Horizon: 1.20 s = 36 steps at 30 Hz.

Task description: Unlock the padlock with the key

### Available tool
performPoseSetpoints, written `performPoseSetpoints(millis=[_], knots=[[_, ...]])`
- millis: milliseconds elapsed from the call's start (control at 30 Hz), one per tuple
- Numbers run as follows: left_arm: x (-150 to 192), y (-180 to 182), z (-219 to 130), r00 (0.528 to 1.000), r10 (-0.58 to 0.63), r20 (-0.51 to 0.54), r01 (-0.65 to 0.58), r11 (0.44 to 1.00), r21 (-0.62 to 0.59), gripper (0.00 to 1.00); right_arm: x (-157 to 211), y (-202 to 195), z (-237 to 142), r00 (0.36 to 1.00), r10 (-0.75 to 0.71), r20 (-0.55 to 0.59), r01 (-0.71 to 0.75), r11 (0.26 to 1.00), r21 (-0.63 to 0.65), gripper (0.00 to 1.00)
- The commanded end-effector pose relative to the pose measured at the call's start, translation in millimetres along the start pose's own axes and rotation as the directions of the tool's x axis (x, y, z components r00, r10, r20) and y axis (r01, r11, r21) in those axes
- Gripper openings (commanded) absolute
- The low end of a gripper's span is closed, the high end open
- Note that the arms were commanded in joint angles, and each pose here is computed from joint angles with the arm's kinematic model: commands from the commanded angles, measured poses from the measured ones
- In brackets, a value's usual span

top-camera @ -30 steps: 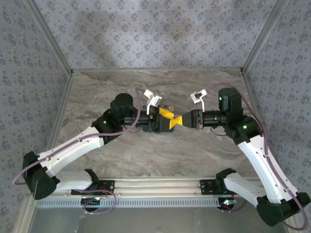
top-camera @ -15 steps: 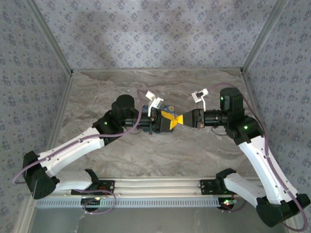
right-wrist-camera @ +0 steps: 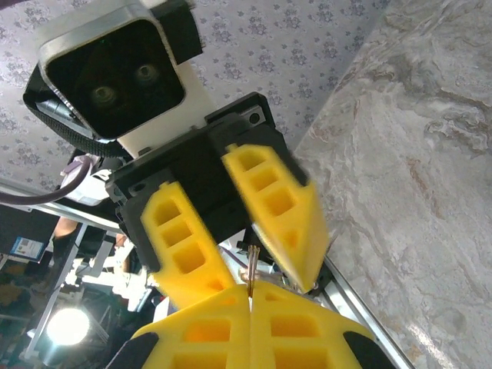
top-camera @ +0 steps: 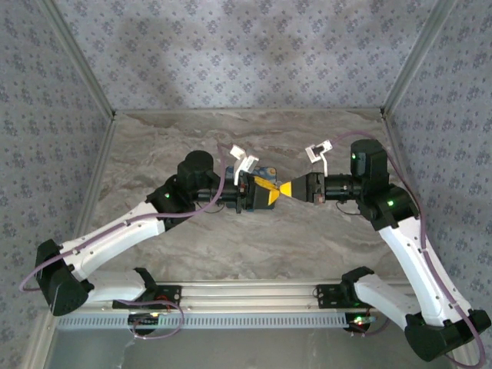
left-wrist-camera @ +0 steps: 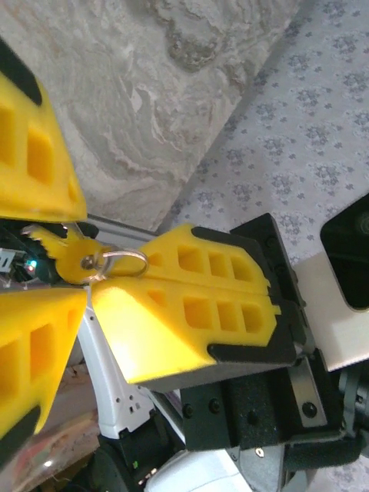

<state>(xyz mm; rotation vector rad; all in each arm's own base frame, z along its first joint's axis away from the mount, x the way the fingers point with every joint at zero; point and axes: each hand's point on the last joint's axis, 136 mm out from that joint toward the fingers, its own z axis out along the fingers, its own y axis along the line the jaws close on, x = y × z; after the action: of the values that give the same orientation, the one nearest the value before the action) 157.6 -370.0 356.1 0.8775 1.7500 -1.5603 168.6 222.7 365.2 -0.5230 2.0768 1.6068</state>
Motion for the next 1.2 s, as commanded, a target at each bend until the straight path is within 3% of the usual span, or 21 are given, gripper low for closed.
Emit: performPoseSetpoints(millis=[0, 100, 433, 733, 767, 833, 967, 1167], knots=[[-2.1, -4.4, -3.1, 1.000, 0.013, 0.020, -0.013, 1.000, -0.004, 0.40, 2.1, 7.6, -3.0, 1.000, -0.004, -0.004, 0.004, 1.000, -0.028, 0.00], [-3.9, -6.3, -2.1, 1.000, 0.017, 0.024, -0.017, 1.000, 0.005, 0.40, 1.7, 7.3, -2.9, 1.000, -0.004, -0.002, 0.004, 1.000, -0.027, 0.00], [-2.9, -5.9, -0.5, 1.000, 0.018, 0.018, -0.018, 1.000, 0.007, 0.15, 2.5, 7.9, -4.1, 1.000, -0.004, -0.001, 0.004, 1.000, -0.028, 0.00], [-3.0, -0.4, -1.5, 0.999, 0.023, 0.024, -0.022, 0.999, -0.024, 0.08, 0.8, 8.1, -4.6, 1.000, 0.000, 0.002, 0.001, 1.000, -0.031, 0.00], [-3.1, 1.3, -1.5, 0.999, 0.022, 0.026, -0.022, 0.999, -0.034, 0.11, 0.5, 8.4, -4.5, 1.000, -0.001, 0.002, 0.001, 0.999, -0.033, 0.00], [-3.9, 7.6, -2.2, 0.999, 0.018, 0.037, -0.016, 0.998, -0.067, 0.29, -0.5, 10.1, -4.9, 1.000, -0.005, 0.005, 0.005, 0.999, -0.036, 0.00], [-7.2, 5.4, -1.4, 0.998, 0.029, 0.049, -0.026, 0.998, -0.054, 0.46, 0.0, 11.3, -4.9, 1.000, -0.005, 0.001, 0.005, 0.999, -0.041, 0.00], [-11.1, -0.8, 7.0, 0.999, 0.031, 0.028, -0.031, 0.999, -0.010, 0.51, -0.1, 12.3, -4.8, 1.000, -0.004, 0.000, 0.004, 0.999, -0.047, 0.00]])
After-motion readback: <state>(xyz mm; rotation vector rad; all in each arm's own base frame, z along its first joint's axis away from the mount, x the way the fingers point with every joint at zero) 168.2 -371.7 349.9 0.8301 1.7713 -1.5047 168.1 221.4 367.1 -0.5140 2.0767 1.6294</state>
